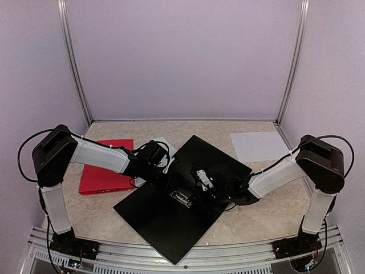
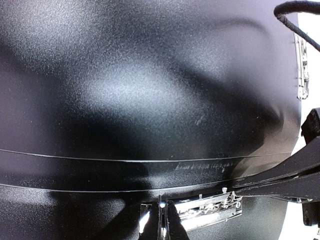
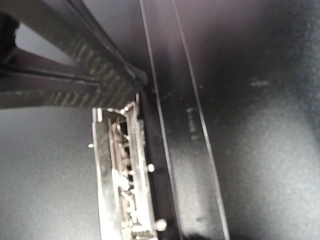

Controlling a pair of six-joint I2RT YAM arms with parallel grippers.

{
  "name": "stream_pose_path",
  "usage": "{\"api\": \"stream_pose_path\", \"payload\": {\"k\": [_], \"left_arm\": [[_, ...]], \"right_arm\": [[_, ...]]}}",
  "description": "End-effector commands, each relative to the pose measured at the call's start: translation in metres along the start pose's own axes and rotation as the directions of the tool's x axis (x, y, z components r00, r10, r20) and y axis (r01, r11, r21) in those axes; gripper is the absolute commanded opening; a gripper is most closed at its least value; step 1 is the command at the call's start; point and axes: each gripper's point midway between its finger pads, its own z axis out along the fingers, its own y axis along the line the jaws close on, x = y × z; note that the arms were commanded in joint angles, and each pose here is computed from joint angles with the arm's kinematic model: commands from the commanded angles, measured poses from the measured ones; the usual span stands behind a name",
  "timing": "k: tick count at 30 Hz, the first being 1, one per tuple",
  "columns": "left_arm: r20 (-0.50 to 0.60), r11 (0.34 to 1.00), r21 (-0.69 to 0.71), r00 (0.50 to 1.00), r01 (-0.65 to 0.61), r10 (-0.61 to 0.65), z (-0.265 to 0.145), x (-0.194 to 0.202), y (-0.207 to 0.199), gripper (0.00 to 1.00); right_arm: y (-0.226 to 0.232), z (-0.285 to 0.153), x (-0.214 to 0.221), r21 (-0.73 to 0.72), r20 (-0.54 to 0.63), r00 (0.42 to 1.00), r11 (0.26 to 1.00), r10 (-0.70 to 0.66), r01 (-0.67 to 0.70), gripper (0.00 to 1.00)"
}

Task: Put the files into the folder
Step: Open the spring clip on the folder.

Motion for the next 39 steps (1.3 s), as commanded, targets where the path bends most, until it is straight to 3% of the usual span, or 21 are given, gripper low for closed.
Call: {"api": "stream_pose_path", "payload": {"k": [1, 23, 30, 34, 39], "left_arm": [[-0.287, 0.999, -0.004, 0.957, 0.047, -0.047, 0.019, 0.093, 0.005, 0.0], [-0.273, 0.999, 0.05, 0.962, 0.005, 0.009, -0.009, 0.095, -0.029, 0.0], [-0.307, 0.999, 0.033, 0.952, 0.017, -0.006, -0.001, 0.106, -0.022, 0.0], [-0.318, 1.0, 0.024, 0.948, 0.018, -0.01, 0.007, 0.11, -0.016, 0.0], [-0.292, 0.999, 0.034, 0.956, 0.0, 0.01, 0.016, 0.092, -0.017, 0.0]], "right_arm": [[-0.086, -0.005, 0.118, 0.344, -0.327, 0.933, 0.939, 0.147, -0.027, 0.0], [-0.099, -0.005, 0.128, 0.463, -0.267, 0.927, 0.879, 0.262, -0.115, 0.0], [-0.101, -0.005, 0.129, 0.471, -0.266, 0.926, 0.874, 0.267, -0.116, 0.0], [-0.099, -0.004, 0.129, 0.458, -0.28, 0.928, 0.884, 0.245, -0.095, 0.0], [-0.086, -0.004, 0.114, 0.405, -0.289, 0.949, 0.914, 0.124, 0.004, 0.0]]}}
